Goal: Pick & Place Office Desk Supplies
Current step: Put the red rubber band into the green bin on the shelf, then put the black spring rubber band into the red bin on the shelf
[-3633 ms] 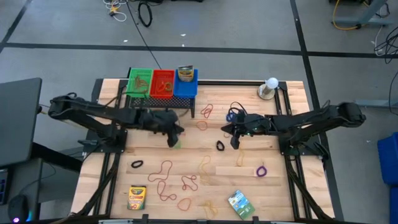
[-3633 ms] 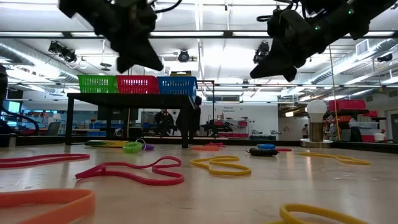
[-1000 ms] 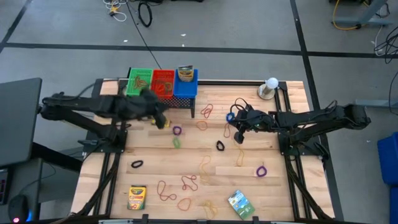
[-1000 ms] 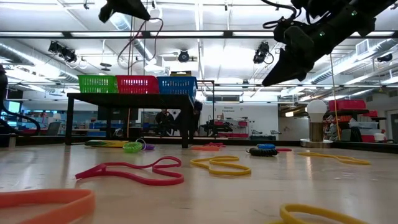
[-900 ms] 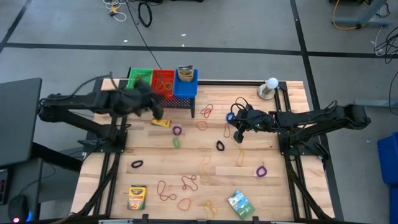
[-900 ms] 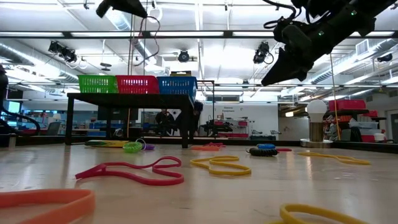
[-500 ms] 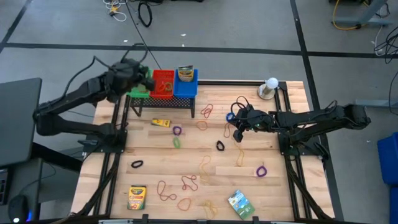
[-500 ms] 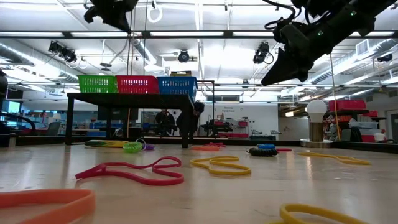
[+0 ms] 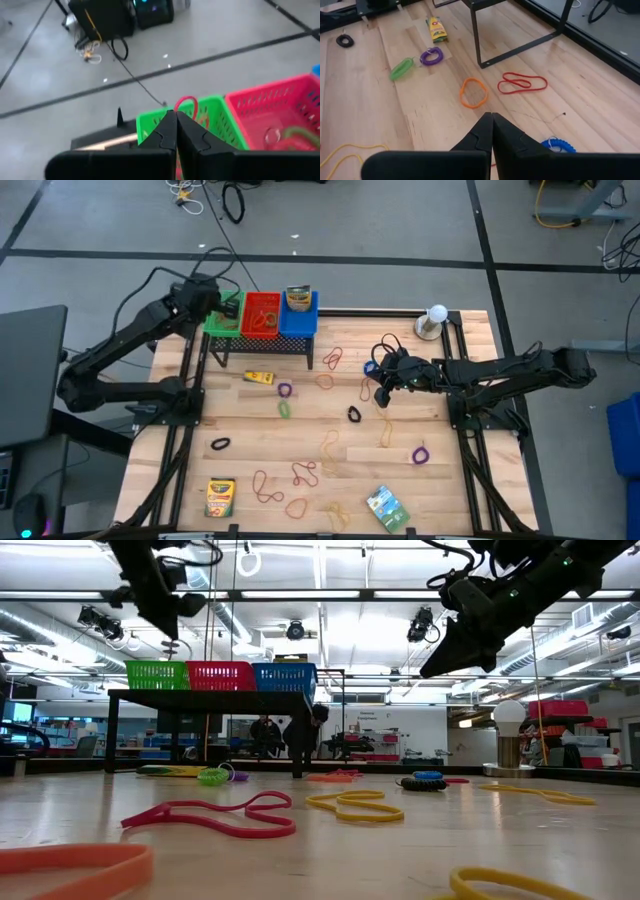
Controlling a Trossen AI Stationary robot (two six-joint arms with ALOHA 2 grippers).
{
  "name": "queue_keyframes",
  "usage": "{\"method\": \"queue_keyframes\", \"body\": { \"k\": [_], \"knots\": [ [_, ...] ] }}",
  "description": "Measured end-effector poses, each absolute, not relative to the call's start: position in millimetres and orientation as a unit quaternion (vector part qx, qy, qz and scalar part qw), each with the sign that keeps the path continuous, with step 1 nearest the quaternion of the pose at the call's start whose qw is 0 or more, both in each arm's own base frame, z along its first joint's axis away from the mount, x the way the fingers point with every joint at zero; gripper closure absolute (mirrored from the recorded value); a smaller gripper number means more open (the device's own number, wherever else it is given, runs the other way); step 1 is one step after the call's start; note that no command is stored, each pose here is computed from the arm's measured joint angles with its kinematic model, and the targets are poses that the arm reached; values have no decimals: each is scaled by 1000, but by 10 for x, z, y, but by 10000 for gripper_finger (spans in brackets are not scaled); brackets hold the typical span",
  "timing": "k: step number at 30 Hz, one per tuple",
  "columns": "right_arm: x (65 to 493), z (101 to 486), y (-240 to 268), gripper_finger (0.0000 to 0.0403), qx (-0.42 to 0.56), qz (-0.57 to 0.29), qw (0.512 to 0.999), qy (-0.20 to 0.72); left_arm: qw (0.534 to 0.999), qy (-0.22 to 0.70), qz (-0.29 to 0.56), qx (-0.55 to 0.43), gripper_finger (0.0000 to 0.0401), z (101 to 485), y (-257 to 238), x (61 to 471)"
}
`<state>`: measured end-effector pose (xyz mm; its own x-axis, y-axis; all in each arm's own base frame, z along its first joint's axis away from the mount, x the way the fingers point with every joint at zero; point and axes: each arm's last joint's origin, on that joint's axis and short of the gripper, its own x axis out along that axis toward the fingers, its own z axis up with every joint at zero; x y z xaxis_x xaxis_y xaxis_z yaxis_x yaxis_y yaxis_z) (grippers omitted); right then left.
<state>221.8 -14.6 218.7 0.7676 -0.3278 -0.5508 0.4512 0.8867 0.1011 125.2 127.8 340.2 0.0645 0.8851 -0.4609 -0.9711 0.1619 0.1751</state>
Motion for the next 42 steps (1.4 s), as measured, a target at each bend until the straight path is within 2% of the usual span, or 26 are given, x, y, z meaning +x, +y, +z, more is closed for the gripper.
{"method": "queue_keyframes", "body": {
  "k": [5, 16, 21, 25, 32, 35, 39, 42],
  "knots": [
    [2218, 2187, -146, 394, 115, -209, 933, 269, 724, 254, 632, -108, 388, 3302, 1272, 1251],
    [2218, 2186, -148, 394, 134, -217, 930, 265, 740, 306, 585, -130, 291, 3492, 1163, 1161],
    [2216, 2188, -153, 394, 132, -227, 929, 262, 748, 329, 560, -137, 269, 3520, 1118, 1132],
    [2216, 2188, -154, 394, 146, -231, 927, 259, 793, 316, 498, -150, 286, 3567, 1023, 1134],
    [2214, 2189, -149, 394, 170, -254, 920, 246, 910, 216, 334, -111, 382, 3554, 743, 1443],
    [2233, 2169, -139, 394, 173, -257, 918, 246, 943, 183, 263, -91, 394, 3464, 578, 1605],
    [2280, 2101, -128, 394, 220, -248, 909, 254, 954, 186, 200, -123, 391, 3219, 378, 1842],
    [2324, 2023, -112, 394, 237, -227, 903, 277, 944, 205, 201, -163, 391, 3017, 250, 2007]
  ]
}}
